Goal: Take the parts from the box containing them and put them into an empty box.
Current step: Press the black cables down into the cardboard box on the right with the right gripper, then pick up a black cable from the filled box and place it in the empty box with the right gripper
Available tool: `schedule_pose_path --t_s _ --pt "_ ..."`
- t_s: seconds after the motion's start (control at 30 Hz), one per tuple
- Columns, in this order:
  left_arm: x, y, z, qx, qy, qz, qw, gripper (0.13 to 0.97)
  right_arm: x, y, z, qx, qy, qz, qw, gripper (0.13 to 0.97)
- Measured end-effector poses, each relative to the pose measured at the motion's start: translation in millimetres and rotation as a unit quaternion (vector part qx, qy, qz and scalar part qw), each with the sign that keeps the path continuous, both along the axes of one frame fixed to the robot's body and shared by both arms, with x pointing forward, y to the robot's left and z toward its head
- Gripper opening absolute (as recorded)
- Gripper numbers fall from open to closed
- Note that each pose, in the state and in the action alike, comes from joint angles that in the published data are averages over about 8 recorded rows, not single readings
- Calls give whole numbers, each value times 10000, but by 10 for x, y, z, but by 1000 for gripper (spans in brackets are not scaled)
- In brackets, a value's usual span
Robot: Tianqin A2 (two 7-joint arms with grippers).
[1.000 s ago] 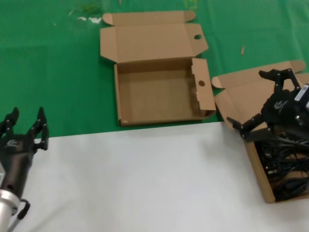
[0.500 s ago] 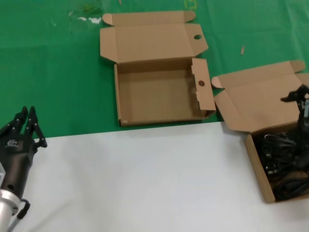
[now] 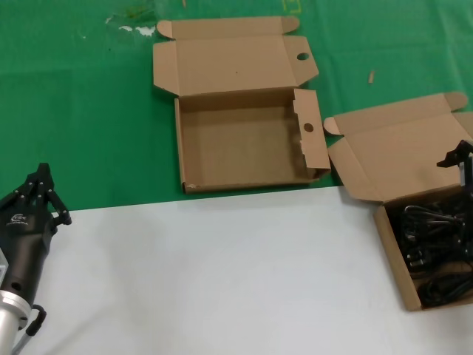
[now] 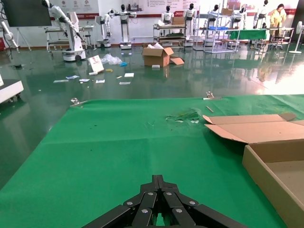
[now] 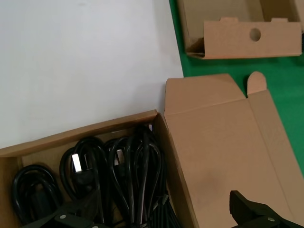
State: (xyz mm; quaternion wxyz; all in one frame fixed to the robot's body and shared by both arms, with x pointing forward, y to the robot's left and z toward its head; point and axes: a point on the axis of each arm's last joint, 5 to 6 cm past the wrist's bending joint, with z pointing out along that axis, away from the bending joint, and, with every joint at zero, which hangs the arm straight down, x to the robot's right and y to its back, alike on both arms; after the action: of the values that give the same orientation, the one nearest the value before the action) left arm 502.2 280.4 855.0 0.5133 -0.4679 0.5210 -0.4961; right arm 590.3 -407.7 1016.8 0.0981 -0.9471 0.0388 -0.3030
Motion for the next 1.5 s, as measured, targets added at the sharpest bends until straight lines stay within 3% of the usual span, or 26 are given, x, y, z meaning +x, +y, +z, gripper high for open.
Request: schedule_pose_path --t_s 0.47,0.77,1.33,1.5 --pt "0 0 0 1 0 0 10000 140 105 1 -47 -48 248 -97 9996 890" --pt "0 0 0 1 0 0 10000 140 38 -9 -7 -90 385 -236 9989 757" --pt "0 0 0 -2 0 0 10000 140 -61 -65 -171 -33 472 -360 9982 356" --pt "0 0 0 -2 0 0 10000 140 -35 -94 -219 -10 446 -361 9984 289"
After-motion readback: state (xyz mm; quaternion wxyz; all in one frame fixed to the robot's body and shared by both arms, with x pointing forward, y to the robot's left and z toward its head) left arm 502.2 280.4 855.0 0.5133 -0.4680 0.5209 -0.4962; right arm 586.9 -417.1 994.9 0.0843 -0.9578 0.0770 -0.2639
